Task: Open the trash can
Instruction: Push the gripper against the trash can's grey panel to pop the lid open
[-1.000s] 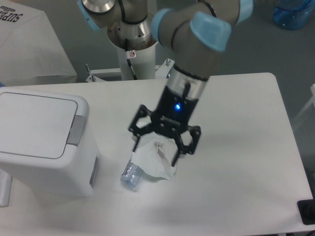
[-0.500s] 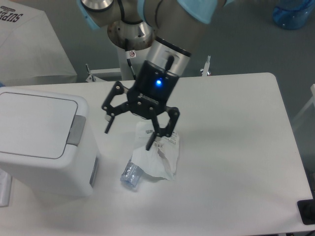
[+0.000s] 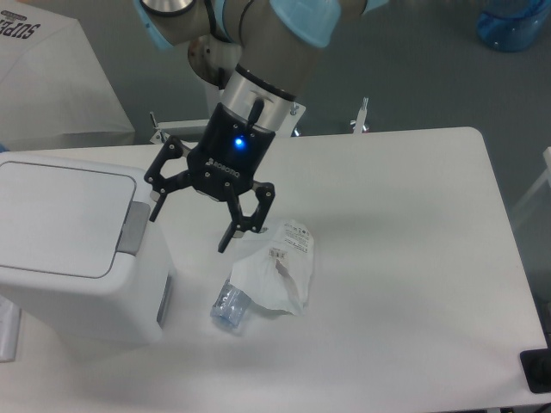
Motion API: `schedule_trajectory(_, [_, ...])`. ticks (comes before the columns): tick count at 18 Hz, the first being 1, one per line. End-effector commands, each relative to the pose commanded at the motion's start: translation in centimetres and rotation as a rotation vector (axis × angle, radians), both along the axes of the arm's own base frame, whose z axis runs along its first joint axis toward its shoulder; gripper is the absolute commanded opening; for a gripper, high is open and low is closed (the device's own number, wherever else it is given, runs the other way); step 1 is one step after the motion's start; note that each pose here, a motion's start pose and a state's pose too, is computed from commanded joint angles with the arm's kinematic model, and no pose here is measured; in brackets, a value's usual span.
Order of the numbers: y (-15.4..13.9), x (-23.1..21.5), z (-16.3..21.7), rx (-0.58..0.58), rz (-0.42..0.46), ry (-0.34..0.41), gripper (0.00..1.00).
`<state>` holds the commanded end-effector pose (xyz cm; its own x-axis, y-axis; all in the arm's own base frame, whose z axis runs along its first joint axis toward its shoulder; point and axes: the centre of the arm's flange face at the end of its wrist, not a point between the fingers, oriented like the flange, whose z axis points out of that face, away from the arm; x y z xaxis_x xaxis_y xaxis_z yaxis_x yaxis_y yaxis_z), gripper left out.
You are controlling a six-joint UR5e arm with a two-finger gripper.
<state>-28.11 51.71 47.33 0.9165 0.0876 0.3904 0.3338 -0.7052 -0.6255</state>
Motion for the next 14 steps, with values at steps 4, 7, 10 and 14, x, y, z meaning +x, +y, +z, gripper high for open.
schedule_trajectory(4, [0.7, 0.3, -0.9, -0.012, -0.013, -0.009, 1.00])
schedule_trajectory(7, [0.9, 0.3, -1.5, -0.020, -0.016, -0.017, 1.00])
schedule_trajectory(10, [1.3, 0.7, -2.2, -0.028, -0.024, -0.024, 1.00])
schedule_trajectory(14, [1.3, 0.8, -2.4, -0.030, -0.026, -0.027, 1.00])
